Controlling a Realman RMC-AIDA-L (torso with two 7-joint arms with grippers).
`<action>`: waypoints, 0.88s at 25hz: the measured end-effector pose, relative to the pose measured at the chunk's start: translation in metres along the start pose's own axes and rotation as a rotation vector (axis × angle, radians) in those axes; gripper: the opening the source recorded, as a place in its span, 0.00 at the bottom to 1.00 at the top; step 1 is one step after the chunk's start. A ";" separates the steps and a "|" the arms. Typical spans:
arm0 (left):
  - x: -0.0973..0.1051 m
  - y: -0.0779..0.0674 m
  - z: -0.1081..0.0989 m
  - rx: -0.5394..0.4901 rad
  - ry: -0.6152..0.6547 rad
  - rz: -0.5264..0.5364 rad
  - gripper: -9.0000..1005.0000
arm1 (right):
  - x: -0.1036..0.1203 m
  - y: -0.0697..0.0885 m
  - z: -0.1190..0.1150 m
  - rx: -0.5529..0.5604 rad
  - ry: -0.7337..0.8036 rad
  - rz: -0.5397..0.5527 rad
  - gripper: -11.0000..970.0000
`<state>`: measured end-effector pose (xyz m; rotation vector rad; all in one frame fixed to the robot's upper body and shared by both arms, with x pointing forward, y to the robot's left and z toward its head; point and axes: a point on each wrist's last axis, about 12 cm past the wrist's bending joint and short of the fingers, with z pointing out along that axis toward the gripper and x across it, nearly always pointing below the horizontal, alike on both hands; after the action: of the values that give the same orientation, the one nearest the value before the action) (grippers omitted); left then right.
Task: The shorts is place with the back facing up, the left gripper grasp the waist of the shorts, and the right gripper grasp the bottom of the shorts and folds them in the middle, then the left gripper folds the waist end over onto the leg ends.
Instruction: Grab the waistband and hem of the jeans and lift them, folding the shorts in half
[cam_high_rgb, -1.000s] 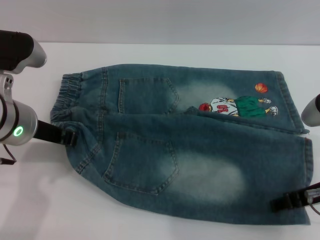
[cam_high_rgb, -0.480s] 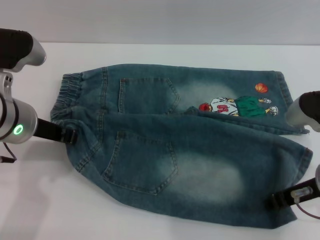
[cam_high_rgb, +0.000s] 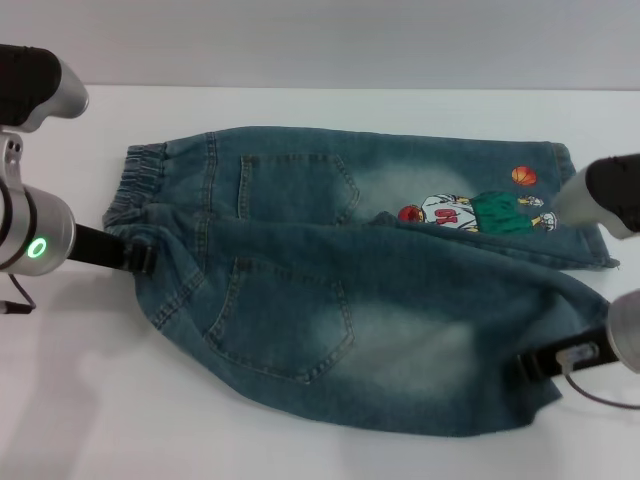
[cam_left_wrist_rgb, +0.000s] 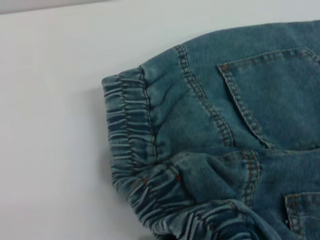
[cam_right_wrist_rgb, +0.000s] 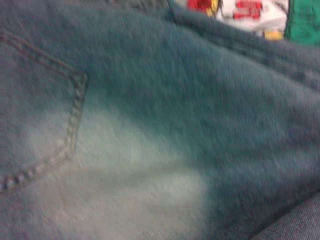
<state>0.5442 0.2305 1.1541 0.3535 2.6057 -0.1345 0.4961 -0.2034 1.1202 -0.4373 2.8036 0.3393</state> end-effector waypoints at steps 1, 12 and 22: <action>0.000 0.000 0.000 0.000 -0.003 -0.001 0.23 | -0.002 0.001 0.000 -0.008 -0.019 -0.010 0.06; -0.002 0.004 0.000 -0.005 -0.068 -0.032 0.23 | -0.025 -0.001 0.016 -0.069 -0.244 -0.056 0.03; -0.002 0.012 -0.003 -0.016 -0.172 -0.093 0.23 | -0.032 -0.017 0.009 -0.060 -0.421 -0.030 0.03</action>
<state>0.5481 0.2417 1.1573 0.2050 2.4521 -0.1678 0.5336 -0.2086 1.1184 -0.3697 2.3805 0.4519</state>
